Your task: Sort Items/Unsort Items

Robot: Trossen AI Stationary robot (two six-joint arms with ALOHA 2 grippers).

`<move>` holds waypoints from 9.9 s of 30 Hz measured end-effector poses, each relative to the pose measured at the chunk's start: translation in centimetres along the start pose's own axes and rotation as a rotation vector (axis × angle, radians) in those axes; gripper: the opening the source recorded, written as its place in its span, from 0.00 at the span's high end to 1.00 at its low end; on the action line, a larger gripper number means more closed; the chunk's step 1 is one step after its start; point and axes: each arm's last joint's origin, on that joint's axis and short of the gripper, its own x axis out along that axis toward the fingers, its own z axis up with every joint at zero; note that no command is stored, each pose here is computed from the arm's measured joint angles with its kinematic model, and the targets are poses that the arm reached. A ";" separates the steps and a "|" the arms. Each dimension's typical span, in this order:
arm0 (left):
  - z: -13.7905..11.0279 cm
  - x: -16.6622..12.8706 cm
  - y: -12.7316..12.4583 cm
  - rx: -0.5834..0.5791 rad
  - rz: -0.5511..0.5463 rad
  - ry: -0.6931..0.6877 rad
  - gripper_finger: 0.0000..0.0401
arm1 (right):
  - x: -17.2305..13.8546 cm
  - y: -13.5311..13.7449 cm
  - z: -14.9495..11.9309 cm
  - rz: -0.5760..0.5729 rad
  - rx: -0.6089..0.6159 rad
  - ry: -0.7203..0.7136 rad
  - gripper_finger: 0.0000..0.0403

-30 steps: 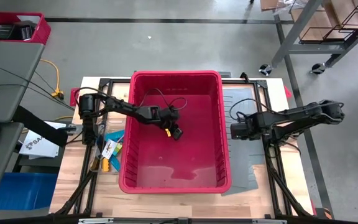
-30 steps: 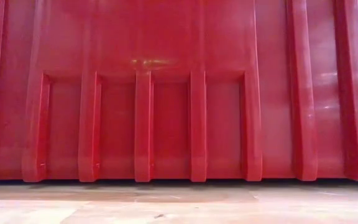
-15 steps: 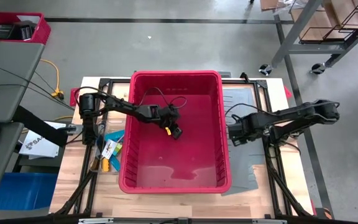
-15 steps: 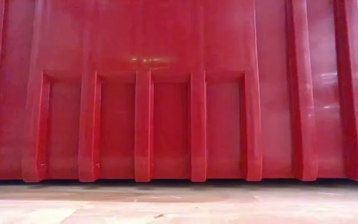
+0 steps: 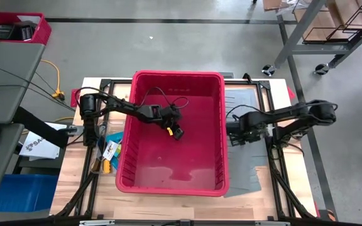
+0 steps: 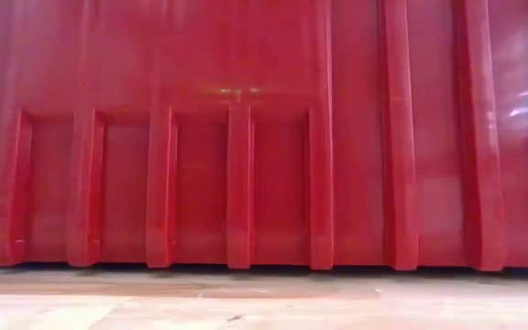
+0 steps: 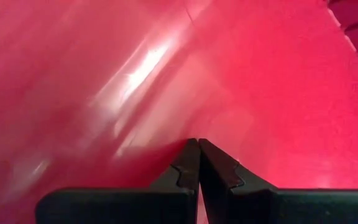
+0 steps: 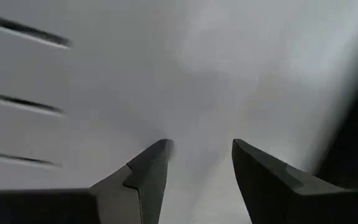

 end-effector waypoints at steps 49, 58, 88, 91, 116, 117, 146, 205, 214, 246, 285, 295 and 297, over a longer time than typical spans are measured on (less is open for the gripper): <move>0.5 -0.2 1.0 0.004 -0.156 0.065 1.00 | -2.7 -4.9 -2.4 0.479 0.284 -0.107 0.66; 0.6 -0.2 1.0 0.018 -0.152 0.054 1.00 | -0.9 -3.6 -3.3 0.270 0.227 -0.071 0.78; 0.8 -0.1 -0.1 0.060 -0.175 -0.010 1.00 | 1.6 0.9 -5.3 -0.308 0.083 -0.115 1.00; 0.8 0.0 -0.2 0.066 -0.177 -0.011 1.00 | 1.9 1.0 -5.6 -0.328 0.074 -0.116 1.00; 0.7 -0.1 0.3 0.111 -0.127 0.004 1.00 | -4.9 -3.4 -9.2 0.337 0.131 -0.135 1.00; 0.6 -0.1 0.3 0.098 -0.127 0.005 1.00 | -4.9 -3.4 -9.5 0.330 0.112 -0.109 1.00; -1.5 0.5 -2.6 0.137 -0.197 0.093 1.00 | 3.2 0.0 -13.5 0.530 0.158 0.049 0.45; -5.0 5.5 -13.6 0.426 -0.283 0.090 1.00 | 3.9 -3.0 -17.2 0.268 -0.175 0.041 0.45; -5.0 5.5 -13.5 0.401 -0.269 0.083 1.00 | 1.9 -3.6 -16.7 0.462 -0.313 -0.015 0.45; -4.8 5.5 -13.5 0.463 -0.267 0.059 1.00 | 4.0 -3.9 -17.3 0.435 -0.309 -0.084 0.45; -5.4 5.4 -13.9 0.509 -0.228 0.044 1.00 | 3.7 -2.1 -17.1 0.569 -0.235 -0.101 0.45; -5.4 5.4 -13.9 0.510 -0.206 0.027 1.00 | 2.9 -1.0 -17.6 0.796 -0.186 -0.165 0.48; -5.4 5.4 -13.9 0.520 -0.205 0.025 1.00 | 2.9 -1.0 -17.6 0.796 -0.191 -0.174 0.53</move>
